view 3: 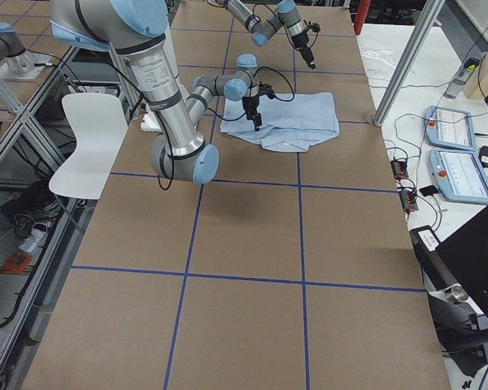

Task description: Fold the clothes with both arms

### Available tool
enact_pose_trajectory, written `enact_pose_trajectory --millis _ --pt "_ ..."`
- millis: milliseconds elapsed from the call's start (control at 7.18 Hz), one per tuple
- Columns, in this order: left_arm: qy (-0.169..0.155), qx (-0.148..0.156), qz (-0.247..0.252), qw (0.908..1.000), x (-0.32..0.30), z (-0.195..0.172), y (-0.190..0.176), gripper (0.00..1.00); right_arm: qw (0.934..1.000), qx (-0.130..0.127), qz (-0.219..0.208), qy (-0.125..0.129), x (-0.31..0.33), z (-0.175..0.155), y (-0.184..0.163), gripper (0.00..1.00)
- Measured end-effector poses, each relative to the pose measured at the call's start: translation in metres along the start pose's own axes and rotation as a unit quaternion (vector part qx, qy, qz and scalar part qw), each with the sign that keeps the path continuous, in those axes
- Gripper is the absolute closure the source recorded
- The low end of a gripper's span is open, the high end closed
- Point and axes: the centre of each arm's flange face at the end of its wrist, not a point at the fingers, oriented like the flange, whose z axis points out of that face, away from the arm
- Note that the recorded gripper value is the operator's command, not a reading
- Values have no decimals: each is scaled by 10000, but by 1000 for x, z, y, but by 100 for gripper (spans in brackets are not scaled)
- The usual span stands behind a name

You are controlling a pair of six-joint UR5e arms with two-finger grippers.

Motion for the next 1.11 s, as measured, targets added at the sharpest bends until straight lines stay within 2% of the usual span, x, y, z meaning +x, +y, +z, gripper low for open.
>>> enact_pose_trajectory --millis 557,1114 --pt "0 -4 1 10000 0 0 0 28 9997 -153 -81 146 -6 13 17 0" --pt "0 -5 -4 10000 0 0 0 28 9994 -202 -104 266 15 16 33 0"
